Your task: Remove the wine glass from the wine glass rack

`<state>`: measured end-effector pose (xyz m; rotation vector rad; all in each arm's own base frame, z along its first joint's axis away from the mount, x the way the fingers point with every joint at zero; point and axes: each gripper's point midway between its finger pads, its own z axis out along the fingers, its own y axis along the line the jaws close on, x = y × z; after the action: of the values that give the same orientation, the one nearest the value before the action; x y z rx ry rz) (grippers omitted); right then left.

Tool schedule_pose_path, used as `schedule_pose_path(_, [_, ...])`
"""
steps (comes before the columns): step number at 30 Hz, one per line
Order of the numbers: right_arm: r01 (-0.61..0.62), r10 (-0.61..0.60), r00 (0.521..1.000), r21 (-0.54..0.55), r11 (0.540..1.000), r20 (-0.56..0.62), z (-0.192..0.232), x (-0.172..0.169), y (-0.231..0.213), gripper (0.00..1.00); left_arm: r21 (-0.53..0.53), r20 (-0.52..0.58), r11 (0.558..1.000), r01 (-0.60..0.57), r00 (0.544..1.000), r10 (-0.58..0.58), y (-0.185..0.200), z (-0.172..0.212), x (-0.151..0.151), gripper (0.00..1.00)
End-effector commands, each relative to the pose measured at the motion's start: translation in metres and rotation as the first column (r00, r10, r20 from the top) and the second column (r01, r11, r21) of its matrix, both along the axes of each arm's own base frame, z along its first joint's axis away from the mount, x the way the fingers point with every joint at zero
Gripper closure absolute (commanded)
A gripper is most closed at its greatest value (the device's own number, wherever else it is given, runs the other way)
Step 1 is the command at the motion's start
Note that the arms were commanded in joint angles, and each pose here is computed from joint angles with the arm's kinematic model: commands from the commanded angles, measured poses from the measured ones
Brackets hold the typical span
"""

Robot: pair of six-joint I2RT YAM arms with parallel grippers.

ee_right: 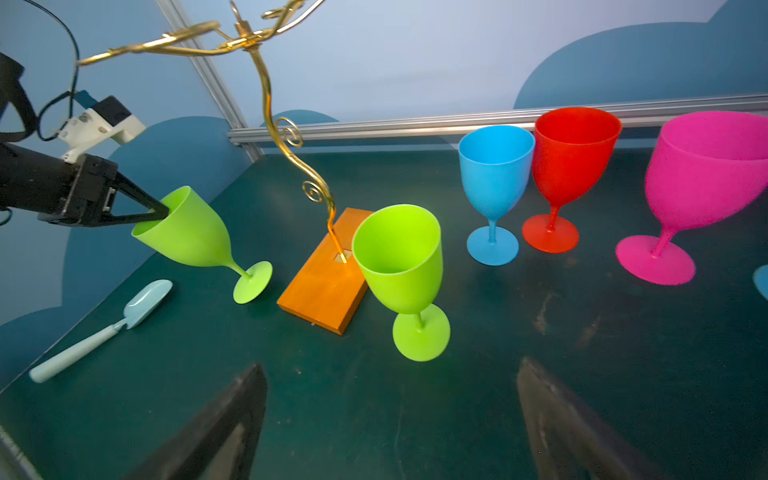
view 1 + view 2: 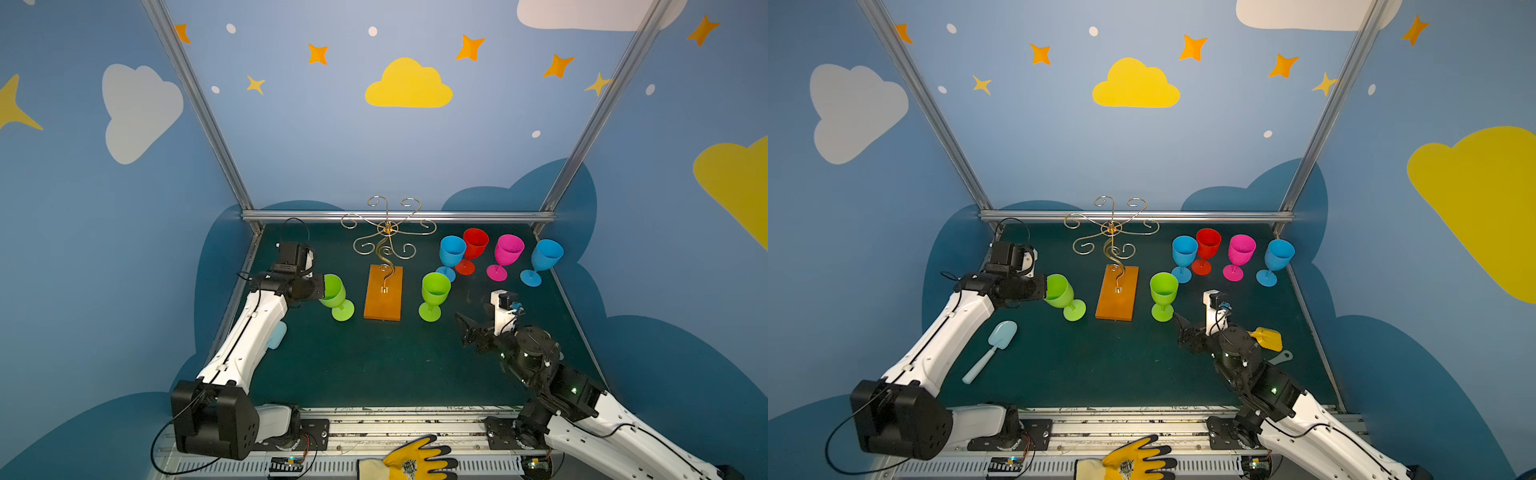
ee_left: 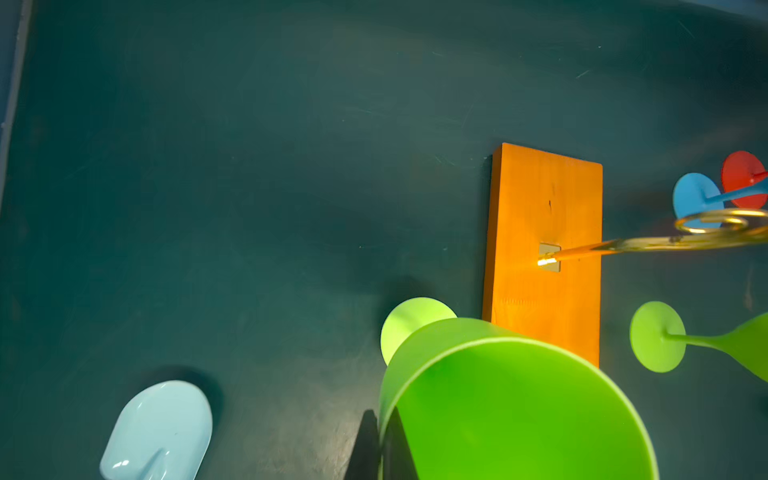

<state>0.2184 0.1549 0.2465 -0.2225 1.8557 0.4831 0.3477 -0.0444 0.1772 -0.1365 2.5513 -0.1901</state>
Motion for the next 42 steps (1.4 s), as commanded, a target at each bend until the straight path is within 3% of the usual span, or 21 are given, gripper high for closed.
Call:
schedule_pose_path(1, [0.039, -0.04, 0.999, 0.009, 0.999, 0.007, 0.017, 0.004, -0.012, 0.06, -0.043, 0.064, 0.999, -0.016, 0.998, 0.019, -0.004, 0.012, 0.019, 0.88])
schedule_pose_path(4, [0.052, -0.052, 0.999, -0.003, 0.999, -0.005, 0.025, 0.01, -0.018, 0.06, -0.057, 0.081, 0.998, -0.023, 0.996, 0.028, -0.005, 0.012, 0.026, 0.71])
schedule_pose_path(5, [0.052, -0.052, 0.998, -0.015, 0.999, -0.022, 0.02, 0.013, -0.019, 0.05, -0.062, 0.091, 0.998, -0.022, 0.995, 0.028, -0.006, 0.014, 0.027, 0.7])
schedule_pose_path(11, [0.108, -0.109, 0.993, -0.026, 0.994, -0.043, 0.028, 0.034, -0.035, 0.05, -0.058, 0.192, 0.997, -0.046, 0.98, 0.056, 0.001, 0.036, 0.026, 0.19])
schedule_pose_path(15, [0.206, -0.207, 0.977, -0.033, 0.978, -0.044, 0.032, 0.051, -0.062, 0.05, -0.063, 0.325, 0.996, -0.07, 0.942, 0.087, 0.009, 0.06, 0.014, 0.01])
schedule_pose_path(18, [0.294, -0.297, 0.951, -0.046, 0.955, -0.086, 0.021, 0.067, -0.087, 0.05, -0.066, 0.466, 0.994, -0.093, 0.877, 0.113, 0.017, 0.08, 0.003, 0.01])
schedule_pose_path(23, [0.44, -0.455, 0.879, -0.123, 0.889, -0.143, -0.018, 0.096, -0.125, 0.05, -0.051, 0.723, 0.986, -0.157, 0.676, 0.145, 0.038, 0.095, -0.02, 0.01])
schedule_pose_path(25, [0.399, -0.421, 0.903, -0.195, 0.896, -0.086, -0.032, 0.111, -0.121, 0.05, -0.021, 0.778, 0.984, -0.177, 0.616, 0.127, 0.043, 0.089, -0.025, 0.01])
schedule_pose_path(30, [0.47, -0.494, 0.869, -0.288, 0.834, -0.011, -0.061, 0.13, -0.137, 0.05, 0.093, 0.763, 0.956, -0.279, 0.637, 0.112, 0.064, 0.037, -0.032, 0.01])
schedule_pose_path(32, [0.497, -0.533, 0.846, -0.317, 0.808, -0.033, -0.074, 0.131, -0.145, 0.05, 0.125, 0.761, 0.951, -0.282, 0.642, 0.09, 0.066, 0.014, -0.033, 0.01])
schedule_pose_path(34, [0.538, -0.59, 0.804, -0.323, 0.778, -0.081, -0.088, 0.131, -0.154, 0.05, 0.156, 0.733, 0.949, -0.275, 0.676, 0.076, 0.07, -0.005, -0.032, 0.01])
schedule_pose_path(39, [0.519, -0.554, 0.832, -0.3, 0.801, -0.041, -0.117, 0.139, -0.152, 0.05, 0.074, 0.702, 0.957, -0.279, 0.697, 0.149, 0.085, -0.035, -0.031, 0.01])
schedule_pose_path(42, [0.522, -0.551, 0.833, -0.26, 0.812, -0.048, -0.128, 0.143, -0.16, 0.05, 0.081, 0.685, 0.955, -0.287, 0.712, 0.156, 0.089, -0.049, -0.026, 0.01])
